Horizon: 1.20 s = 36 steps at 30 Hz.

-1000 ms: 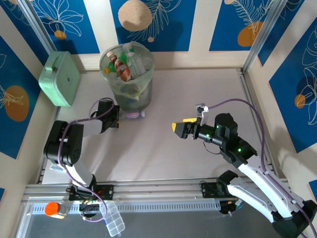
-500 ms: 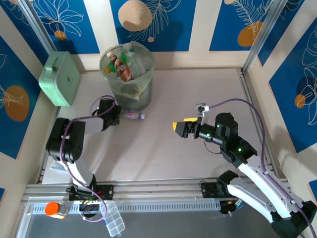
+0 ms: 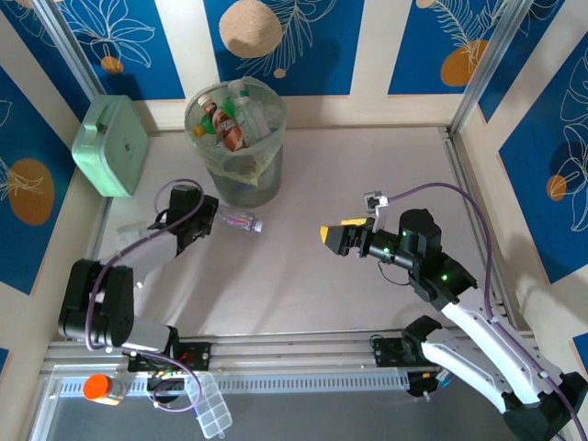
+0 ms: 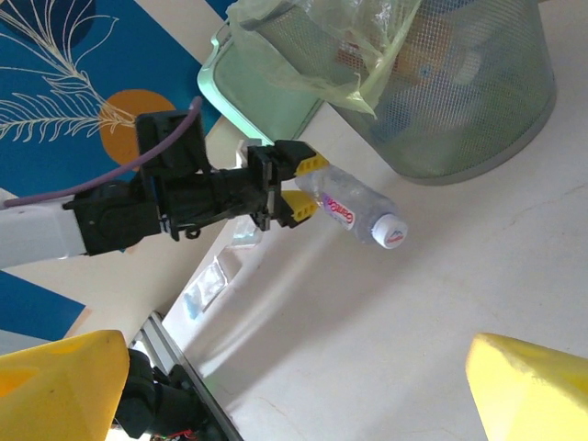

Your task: Put the plastic bottles in the bin

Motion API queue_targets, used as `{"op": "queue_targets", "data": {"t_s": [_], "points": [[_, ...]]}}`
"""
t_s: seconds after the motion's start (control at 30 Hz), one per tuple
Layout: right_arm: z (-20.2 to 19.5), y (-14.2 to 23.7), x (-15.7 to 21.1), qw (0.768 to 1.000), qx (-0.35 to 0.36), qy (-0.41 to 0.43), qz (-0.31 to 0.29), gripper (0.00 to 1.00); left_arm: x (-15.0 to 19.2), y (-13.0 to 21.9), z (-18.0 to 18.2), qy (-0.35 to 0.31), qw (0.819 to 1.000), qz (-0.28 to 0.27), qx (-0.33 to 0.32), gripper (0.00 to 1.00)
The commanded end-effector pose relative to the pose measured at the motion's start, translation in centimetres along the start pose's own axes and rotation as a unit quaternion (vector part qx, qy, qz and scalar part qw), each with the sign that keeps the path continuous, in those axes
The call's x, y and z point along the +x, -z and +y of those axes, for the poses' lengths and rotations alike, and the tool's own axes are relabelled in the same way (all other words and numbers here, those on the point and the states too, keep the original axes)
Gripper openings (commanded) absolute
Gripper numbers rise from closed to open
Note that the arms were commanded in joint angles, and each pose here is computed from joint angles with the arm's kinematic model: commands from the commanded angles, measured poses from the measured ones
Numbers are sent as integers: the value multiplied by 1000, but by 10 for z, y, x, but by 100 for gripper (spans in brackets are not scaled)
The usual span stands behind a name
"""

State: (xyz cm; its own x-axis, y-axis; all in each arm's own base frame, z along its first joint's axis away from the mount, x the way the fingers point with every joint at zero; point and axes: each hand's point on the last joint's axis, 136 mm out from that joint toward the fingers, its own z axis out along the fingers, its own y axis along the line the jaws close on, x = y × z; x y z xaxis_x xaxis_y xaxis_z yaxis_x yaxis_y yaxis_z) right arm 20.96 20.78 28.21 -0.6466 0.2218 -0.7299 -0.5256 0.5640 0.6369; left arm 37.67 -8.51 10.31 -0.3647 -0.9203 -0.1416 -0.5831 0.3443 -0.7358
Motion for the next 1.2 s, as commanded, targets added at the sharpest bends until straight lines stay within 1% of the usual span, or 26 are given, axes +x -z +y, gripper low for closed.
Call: {"op": "queue_targets", "data": {"t_s": [0.0, 0.2, 0.3, 0.37, 0.5, 0.6, 0.73, 0.87, 0.9, 1.0, 1.17], "points": [[5, 2, 3, 1000, -14, -2, 4, 95, 4, 25, 9, -44, 999, 3, -24, 50], [9, 4, 4, 1000, -19, 1, 5, 95, -3, 72, -13, -75, 997, -12, 4, 50], [13, 6, 3, 1000, -23, 5, 5, 95, -8, 97, -32, -96, 995, -22, 22, 50], [15, 7, 2, 1000, -24, 8, 5, 95, -15, 117, -49, -119, 992, -35, 30, 50], [17, 8, 2, 1000, -27, 11, 6, 95, -27, 158, -100, -161, 982, -59, 75, 51], [16, 8, 4, 1000, -27, 11, 9, 95, -34, 178, -137, -176, 977, -61, 103, 52], [16, 7, 6, 999, -28, 13, 12, 95, -46, 186, -188, -184, 971, -56, 140, 52], [17, 8, 6, 999, -29, 17, 13, 95, -60, 186, -236, -203, 965, -61, 154, 52], [18, 9, 5, 999, -29, 18, 13, 95, -66, 183, -243, -209, 965, -68, 144, 52], [18, 10, 5, 999, -28, 21, 13, 95, -83, 173, -266, -210, 965, -75, 141, 51], [18, 10, 5, 999, -27, 19, 12, 95, -106, 149, -286, -206, 965, -88, 136, 51]]}}
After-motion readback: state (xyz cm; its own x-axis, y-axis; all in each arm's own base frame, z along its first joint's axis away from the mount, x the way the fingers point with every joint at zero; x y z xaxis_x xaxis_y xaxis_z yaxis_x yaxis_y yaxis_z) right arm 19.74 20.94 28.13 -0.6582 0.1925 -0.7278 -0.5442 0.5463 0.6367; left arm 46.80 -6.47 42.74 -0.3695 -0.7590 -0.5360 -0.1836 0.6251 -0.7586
